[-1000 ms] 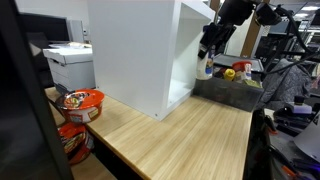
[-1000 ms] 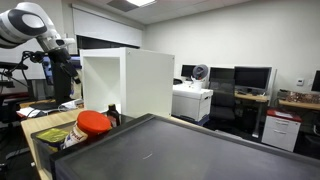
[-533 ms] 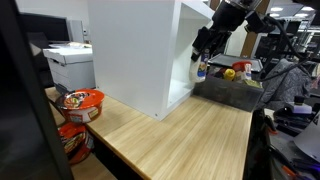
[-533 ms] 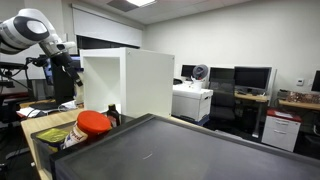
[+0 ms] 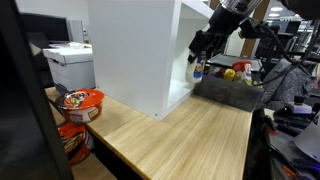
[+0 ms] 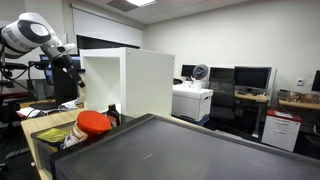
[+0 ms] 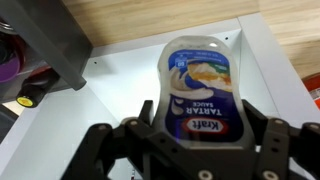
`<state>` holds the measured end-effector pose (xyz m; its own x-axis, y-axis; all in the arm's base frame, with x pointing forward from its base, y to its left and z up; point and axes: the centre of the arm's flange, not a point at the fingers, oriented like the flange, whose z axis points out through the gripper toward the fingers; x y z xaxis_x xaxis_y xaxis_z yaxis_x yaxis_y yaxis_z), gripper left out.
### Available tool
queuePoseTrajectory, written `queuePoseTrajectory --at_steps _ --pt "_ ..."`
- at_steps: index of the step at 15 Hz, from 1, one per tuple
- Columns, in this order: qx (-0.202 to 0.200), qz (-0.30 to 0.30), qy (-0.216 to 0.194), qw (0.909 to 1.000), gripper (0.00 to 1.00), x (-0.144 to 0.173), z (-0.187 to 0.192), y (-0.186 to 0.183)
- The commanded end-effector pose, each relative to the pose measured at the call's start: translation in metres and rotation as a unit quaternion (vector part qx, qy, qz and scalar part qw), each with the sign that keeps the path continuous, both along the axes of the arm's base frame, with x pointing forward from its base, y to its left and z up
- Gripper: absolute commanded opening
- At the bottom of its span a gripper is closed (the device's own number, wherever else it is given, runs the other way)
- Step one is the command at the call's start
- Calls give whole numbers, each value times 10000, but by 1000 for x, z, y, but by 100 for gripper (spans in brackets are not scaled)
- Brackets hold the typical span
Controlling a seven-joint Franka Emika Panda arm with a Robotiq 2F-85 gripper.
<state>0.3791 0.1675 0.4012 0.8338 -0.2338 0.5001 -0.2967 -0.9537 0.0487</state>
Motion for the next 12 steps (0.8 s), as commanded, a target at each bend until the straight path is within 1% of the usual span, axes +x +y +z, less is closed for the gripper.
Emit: queuePoseTrajectory --at_steps 1,12 --pt "-108 25 -235 9997 58 11 -1 0" --pt "-334 314 -306 9985 58 20 -9 -5"
